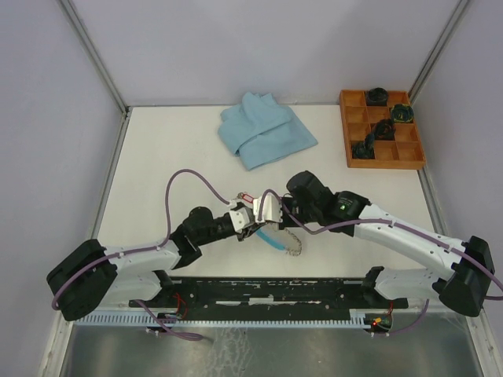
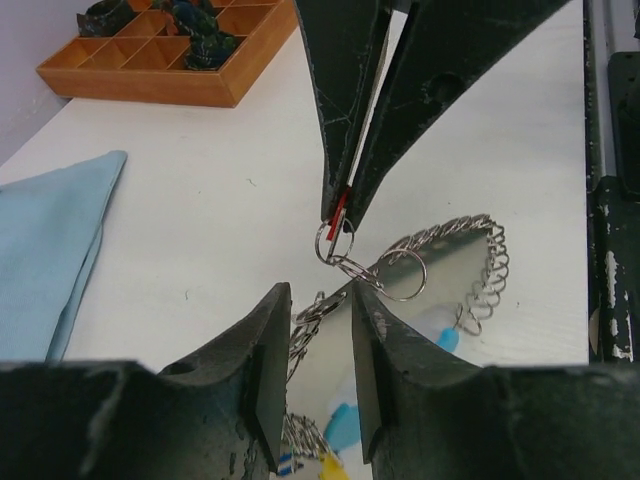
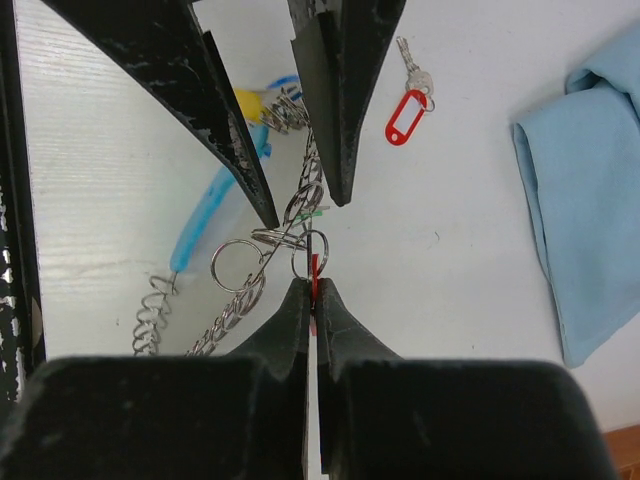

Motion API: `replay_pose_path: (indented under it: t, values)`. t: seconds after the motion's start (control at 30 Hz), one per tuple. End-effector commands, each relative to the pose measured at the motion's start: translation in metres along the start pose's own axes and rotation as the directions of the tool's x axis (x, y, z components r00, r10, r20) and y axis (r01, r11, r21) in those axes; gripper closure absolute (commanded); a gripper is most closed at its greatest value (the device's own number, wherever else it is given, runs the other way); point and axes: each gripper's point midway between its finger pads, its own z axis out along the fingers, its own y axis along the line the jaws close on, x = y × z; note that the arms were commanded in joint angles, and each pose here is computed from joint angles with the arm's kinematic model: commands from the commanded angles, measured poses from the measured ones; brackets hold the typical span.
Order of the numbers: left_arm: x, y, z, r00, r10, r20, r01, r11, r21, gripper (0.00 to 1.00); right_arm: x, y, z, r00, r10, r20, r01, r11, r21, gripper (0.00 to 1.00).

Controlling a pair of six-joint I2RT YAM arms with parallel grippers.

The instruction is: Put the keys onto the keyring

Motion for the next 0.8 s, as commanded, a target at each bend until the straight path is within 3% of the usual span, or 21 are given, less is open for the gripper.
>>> replay_pose_path:
  t: [0.0, 0.17, 0.37, 0.53, 0.77]
  values:
    - [-0.021, 0.003, 0.009, 0.997, -0.059, 0.042, 0.059, 0.998, 0.005, 0.61, -0.018, -0.012, -0.003, 0.998, -0.029, 0.056, 0.027, 0.998, 0.051, 0.99]
    - [-0.018, 0.007, 0.004, 0.973, -0.232, 0.014, 0.232, 0.971, -0.064, 0.59, -0.016, -0.017, -0.002, 0.999, -0.023, 0.036, 0.02, 0.996, 0.084, 1.0]
    - [-0.03, 0.016, -0.008, 0.902, -0.431, 0.021, 0.428, 0.888, -0.166, 0.51, -0.01, -0.021, 0.002, 1.0, -0.018, 0.003, 0.017, 0.994, 0.108, 1.0]
    - [-0.047, 0.018, -0.003, 0.804, -0.591, 0.075, 0.594, 0.785, -0.177, 0.5, -0.013, -0.025, 0.004, 1.0, -0.003, 0.003, 0.002, 0.992, 0.127, 0.99]
    - [-0.046, 0.016, 0.015, 0.673, -0.739, 0.045, 0.731, 0.654, -0.196, 0.57, -0.012, -0.029, 0.004, 0.999, 0.041, -0.019, -0.038, 0.987, 0.154, 0.99]
